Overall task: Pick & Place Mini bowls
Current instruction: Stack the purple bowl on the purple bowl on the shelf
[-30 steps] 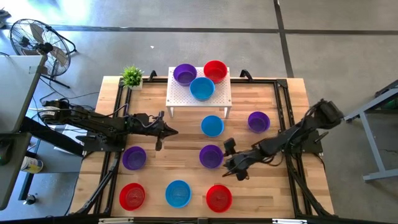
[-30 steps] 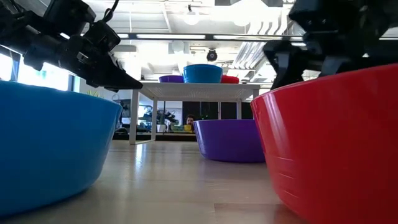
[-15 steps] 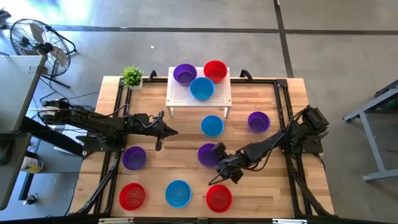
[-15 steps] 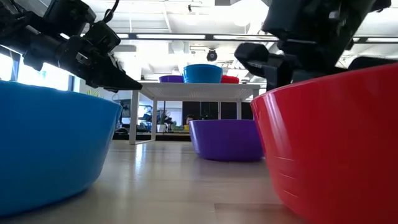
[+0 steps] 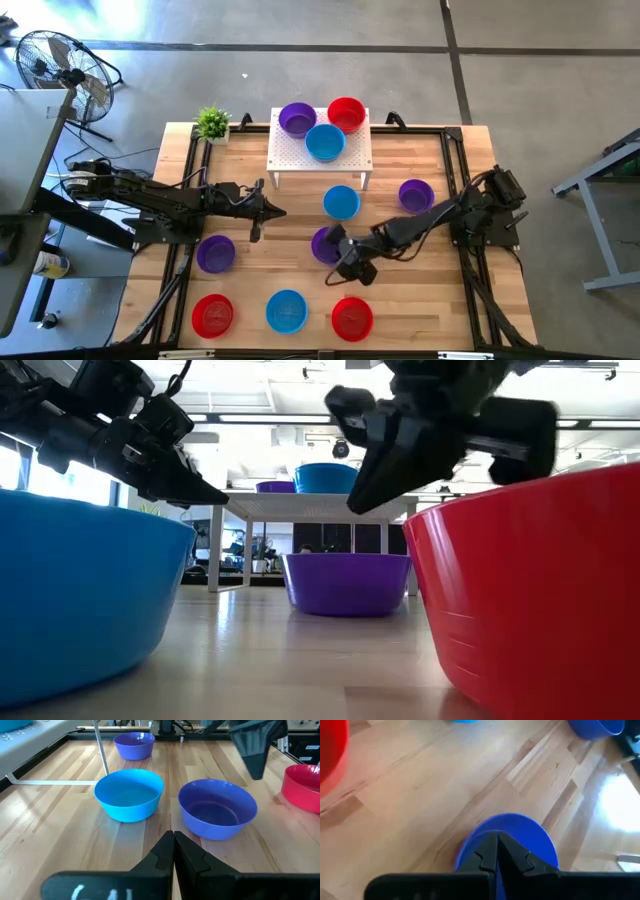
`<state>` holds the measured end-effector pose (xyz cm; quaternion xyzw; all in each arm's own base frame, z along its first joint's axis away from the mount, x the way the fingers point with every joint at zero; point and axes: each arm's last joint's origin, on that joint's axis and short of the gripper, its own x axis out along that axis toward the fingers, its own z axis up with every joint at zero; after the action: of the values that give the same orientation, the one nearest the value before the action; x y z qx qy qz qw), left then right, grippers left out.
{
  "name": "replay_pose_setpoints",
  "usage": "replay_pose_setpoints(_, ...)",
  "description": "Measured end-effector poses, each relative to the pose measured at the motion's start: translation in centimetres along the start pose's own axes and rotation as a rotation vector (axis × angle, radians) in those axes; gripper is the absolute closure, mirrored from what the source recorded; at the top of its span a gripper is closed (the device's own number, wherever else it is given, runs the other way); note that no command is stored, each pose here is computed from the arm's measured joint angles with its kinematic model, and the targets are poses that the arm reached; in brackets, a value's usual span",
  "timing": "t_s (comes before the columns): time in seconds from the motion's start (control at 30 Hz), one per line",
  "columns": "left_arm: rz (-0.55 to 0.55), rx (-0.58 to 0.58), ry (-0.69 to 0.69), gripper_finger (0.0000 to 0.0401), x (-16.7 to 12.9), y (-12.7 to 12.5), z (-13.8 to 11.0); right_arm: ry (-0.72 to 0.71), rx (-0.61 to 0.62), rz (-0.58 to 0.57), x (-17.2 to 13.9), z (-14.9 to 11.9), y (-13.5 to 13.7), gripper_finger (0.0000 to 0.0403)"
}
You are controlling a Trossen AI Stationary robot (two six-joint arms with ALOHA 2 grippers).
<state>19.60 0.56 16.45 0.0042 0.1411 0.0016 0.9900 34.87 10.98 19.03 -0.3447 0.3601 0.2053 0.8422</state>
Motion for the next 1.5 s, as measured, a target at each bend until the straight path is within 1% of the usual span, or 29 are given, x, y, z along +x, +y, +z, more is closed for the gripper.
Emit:
replay_pose_setpoints(0.1,0.000,0.000,0.000,0.0398,0.0,0.0,0.0,0.034,0.050,-0.026,0.0,-0.5,-0.5,0.0389)
replay_pose_setpoints(0.17,0.000,0.000,0.000,0.0398,0.0,0.0,0.0,0.092,0.047,-0.051,-0.3,-0.5,-0.1,0.0375)
replay_pose_setpoints(0.23,0.000,0.000,0.000,0.0398,0.0,0.0,0.0,0.120,0.046,-0.063,-0.5,-0.2,0.7,0.0354)
replay_pose_setpoints(0.33,0.000,0.000,0.000,0.0398,0.0,0.0,0.0,0.145,0.070,-0.031,-0.6,0.0,1.8,0.0319)
replay_pose_setpoints(0.47,0.001,0.000,0.000,0.0398,0.0,0.0,0.0,0.183,0.117,-0.008,-0.2,-0.5,2.2,0.0281)
replay_pose_setpoints(0.57,0.002,0.000,-0.002,0.0398,0.0,0.0,0.0,0.205,0.111,-0.025,0.6,-0.9,2.1,0.0264)
replay_pose_setpoints(0.63,0.002,0.000,0.000,0.0398,0.0,0.0,0.0,0.204,0.099,-0.005,1.4,-1.2,1.9,0.0259)
replay_pose_setpoints(0.73,0.002,0.000,0.000,0.0398,0.0,0.0,0.0,0.200,0.098,0.057,2.5,-1.9,1.9,0.0264)
replay_pose_setpoints(0.8,0.002,0.000,0.000,0.0398,0.0,0.0,0.0,0.191,0.106,0.070,3.1,-2.1,1.8,0.0278)
replay_pose_setpoints(0.87,0.002,0.000,0.000,0.0398,0.0,0.0,0.0,0.189,0.111,0.074,3.6,-2.4,1.7,0.0304)
replay_pose_setpoints(1.0,0.002,0.000,0.001,0.0398,0.0,0.0,0.0,0.167,0.089,0.107,3.7,-2.6,1.4,0.0381)
replay_pose_setpoints(1.03,0.002,0.000,0.000,0.0398,0.0,0.0,0.0,0.157,0.079,0.104,3.8,-2.5,1.3,0.0391)
replay_pose_setpoints(1.13,0.002,0.001,-0.002,0.0398,0.0,0.0,0.0,0.115,0.044,0.084,3.6,-2.0,0.9,0.0388)
replay_pose_setpoints(1.23,0.002,0.001,-0.005,0.0398,0.0,0.0,0.1,0.039,0.022,0.086,3.6,-1.5,-0.1,0.0398)
replay_pose_setpoints(1.3,0.002,0.001,-0.004,0.0398,0.0,0.0,0.0,-0.012,0.019,0.085,3.8,-1.4,-1.1,0.0397)
replay_pose_setpoints(1.5,0.002,0.001,-0.006,0.0398,0.0,0.0,0.1,-0.013,0.005,0.076,5.7,-1.6,-3.9,0.0399)
